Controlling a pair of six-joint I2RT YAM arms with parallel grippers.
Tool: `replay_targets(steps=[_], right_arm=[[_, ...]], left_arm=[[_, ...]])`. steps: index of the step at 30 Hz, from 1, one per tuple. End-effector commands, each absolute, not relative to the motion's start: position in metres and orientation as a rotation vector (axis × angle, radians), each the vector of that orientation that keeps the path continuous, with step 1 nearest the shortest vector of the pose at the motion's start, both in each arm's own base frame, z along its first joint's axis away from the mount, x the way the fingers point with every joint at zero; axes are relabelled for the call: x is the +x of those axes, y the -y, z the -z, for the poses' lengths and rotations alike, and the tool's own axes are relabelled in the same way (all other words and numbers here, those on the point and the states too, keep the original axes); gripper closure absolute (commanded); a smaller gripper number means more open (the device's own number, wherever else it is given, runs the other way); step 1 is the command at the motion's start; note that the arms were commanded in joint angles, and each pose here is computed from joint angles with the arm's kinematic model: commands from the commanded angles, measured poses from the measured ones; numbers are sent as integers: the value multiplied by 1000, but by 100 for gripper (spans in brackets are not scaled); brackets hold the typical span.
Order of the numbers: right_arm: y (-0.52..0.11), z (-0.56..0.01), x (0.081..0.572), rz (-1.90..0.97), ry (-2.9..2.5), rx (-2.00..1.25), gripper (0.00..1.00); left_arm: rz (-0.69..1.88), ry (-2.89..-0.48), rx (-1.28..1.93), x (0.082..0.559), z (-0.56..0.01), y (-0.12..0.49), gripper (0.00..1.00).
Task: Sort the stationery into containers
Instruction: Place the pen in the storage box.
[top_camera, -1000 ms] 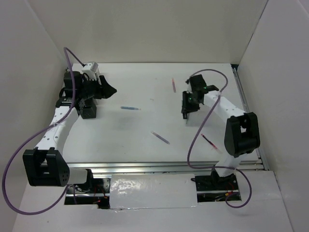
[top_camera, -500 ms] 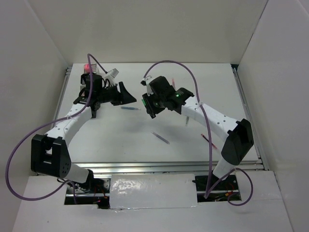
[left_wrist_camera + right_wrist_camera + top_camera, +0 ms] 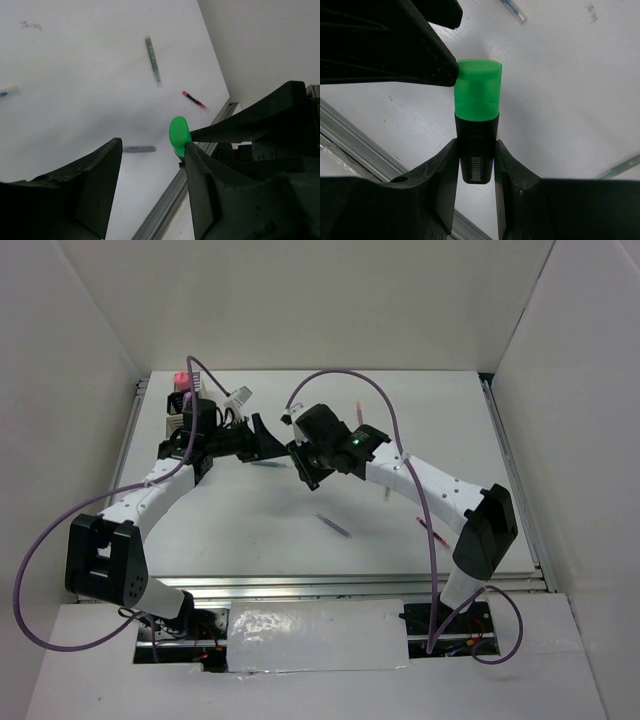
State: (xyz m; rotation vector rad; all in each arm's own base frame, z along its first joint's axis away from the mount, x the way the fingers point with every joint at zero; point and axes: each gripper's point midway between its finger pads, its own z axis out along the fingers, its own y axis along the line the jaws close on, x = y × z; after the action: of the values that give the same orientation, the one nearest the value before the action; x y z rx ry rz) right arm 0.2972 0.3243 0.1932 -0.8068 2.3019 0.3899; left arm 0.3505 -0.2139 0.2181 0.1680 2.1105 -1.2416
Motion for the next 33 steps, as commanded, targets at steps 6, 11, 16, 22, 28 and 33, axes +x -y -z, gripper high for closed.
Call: replay_targets(steps=[6, 11, 16, 22, 28, 33], right_arm=[[-346, -230, 294, -449, -2192, -845, 100], [-357, -230, 289, -449, -2177, -878, 100], [-360, -234, 293, -451, -2167, -873, 100], [-360, -240, 299, -479, -2190, -857, 84], [-337, -252, 309, -600, -2210, -820, 42], [-286, -259, 331, -667, -2228, -701, 40]], left_arm=[[1385, -2031, 213, 342, -236, 228, 40], [1420, -2032, 218, 340, -234, 231, 54], [1426, -2033, 223, 335, -230, 230, 69], [1399, -2015, 218, 334, -233, 221, 96], [1169, -2000, 72, 365, -235, 149, 100], [637, -1975, 67, 398, -253, 52, 100]])
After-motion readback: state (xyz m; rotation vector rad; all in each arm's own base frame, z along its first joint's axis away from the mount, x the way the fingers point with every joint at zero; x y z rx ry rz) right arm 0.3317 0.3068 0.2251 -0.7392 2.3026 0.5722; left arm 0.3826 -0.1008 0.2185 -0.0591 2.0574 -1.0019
